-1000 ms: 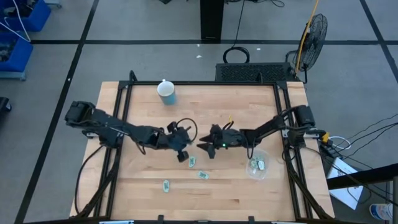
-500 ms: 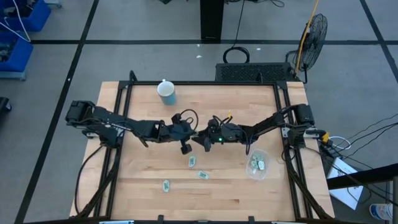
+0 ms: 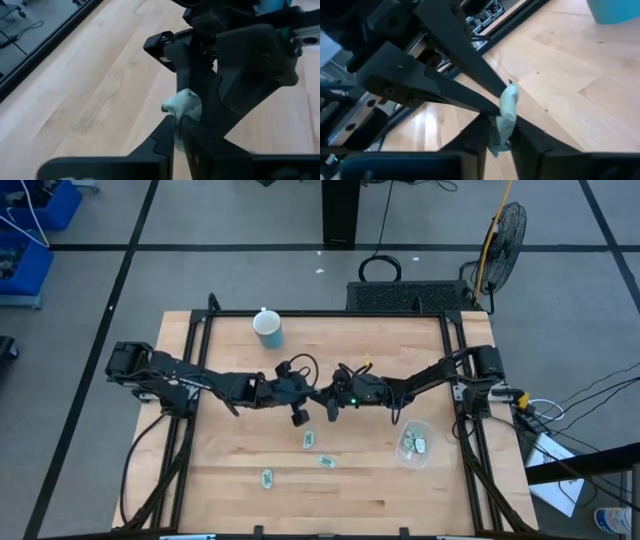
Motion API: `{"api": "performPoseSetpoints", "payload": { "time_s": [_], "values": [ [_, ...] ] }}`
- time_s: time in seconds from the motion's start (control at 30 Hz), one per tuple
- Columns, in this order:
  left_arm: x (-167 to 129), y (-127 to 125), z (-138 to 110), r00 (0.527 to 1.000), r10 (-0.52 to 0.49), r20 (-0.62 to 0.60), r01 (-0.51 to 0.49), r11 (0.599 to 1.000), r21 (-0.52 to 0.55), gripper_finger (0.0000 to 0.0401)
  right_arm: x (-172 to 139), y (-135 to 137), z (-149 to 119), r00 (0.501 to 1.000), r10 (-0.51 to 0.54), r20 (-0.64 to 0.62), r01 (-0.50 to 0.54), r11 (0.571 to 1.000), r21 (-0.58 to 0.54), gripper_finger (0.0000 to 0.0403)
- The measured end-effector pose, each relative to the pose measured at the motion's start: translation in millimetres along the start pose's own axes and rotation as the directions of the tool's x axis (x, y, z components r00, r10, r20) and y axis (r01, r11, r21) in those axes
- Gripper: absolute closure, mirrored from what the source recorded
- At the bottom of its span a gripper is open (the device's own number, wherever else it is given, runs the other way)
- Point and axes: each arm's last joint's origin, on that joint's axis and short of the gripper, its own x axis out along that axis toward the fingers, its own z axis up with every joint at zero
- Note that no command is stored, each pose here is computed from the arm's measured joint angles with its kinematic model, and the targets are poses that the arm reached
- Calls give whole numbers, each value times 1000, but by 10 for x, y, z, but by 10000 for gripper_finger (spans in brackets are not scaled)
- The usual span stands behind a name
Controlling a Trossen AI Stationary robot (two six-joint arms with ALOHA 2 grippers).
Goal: Pick and place Stevia / Truvia into bins
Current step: Put the stevia packet into the transparent container
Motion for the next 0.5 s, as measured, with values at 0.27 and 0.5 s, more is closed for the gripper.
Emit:
{"api": "performPoseSetpoints", "payload": {
  "time_s": [0.27, 0.5],
  "values": [
    [-35, -91, -14, 1000, -30, 4, 30, 999, -26, 279, -2, -35, -40, 999, -38, -39, 33, 992, -125, 398],
    [-66, -159, -34, 999, -36, 5, 36, 999, -25, 252, -238, 110, -141, 950, -188, -249, 81, 920, -383, 401]
  ]
}}
